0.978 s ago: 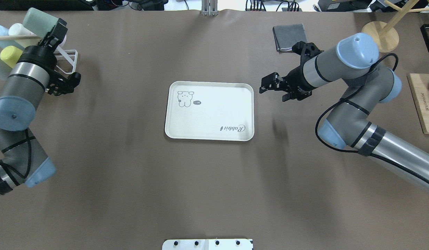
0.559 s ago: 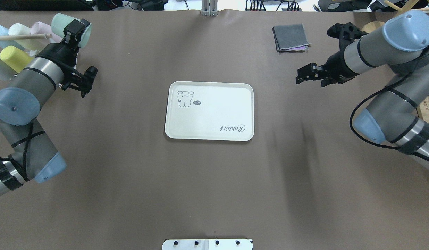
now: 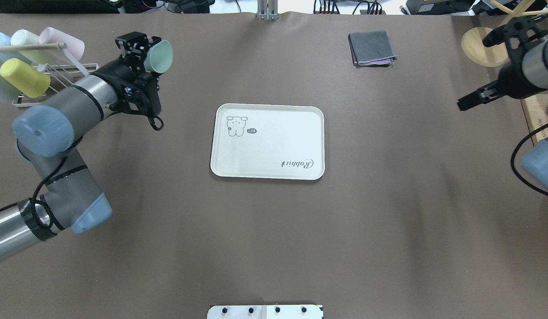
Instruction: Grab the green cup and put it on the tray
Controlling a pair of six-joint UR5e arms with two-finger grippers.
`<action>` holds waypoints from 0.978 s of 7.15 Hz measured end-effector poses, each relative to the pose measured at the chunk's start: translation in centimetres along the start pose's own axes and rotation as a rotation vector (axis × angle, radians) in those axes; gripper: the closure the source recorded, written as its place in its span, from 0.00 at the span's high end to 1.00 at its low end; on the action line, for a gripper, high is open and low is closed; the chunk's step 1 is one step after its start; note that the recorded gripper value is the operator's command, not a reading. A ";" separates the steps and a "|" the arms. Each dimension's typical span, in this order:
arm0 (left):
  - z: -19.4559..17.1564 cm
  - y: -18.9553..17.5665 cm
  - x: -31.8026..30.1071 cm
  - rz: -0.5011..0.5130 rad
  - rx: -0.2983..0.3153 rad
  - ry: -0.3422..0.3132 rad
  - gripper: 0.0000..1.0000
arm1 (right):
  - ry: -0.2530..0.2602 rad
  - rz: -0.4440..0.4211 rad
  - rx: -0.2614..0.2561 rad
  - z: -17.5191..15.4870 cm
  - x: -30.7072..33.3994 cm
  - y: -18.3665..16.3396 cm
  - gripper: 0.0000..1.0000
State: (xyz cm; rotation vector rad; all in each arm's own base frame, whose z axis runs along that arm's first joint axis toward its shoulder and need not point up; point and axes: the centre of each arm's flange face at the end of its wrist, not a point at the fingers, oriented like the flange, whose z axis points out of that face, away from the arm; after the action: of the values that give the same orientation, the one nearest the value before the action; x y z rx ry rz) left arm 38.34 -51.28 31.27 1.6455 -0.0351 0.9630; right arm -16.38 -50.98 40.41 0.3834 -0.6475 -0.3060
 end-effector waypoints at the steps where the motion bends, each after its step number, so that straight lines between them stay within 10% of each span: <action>1: 0.2 -1.9 1.7 -0.123 0.033 0.029 0.70 | 0.050 -0.042 -0.048 -2.0 3.6 1.1 1.00; 3: 1.4 -5.2 5.5 -0.338 0.085 0.076 0.71 | 0.080 0.027 -0.118 -4.5 12.1 4.5 1.00; 7: 4.0 -14.6 11.1 -0.670 0.141 0.091 0.71 | -0.044 0.325 -0.174 -4.2 23.2 12.9 1.00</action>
State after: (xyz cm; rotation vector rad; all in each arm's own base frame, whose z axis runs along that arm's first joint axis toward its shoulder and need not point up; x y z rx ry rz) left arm 55.21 -44.72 26.23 1.5757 0.6211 0.5256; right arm 5.84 -47.60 55.06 0.1014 -0.7091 -0.0599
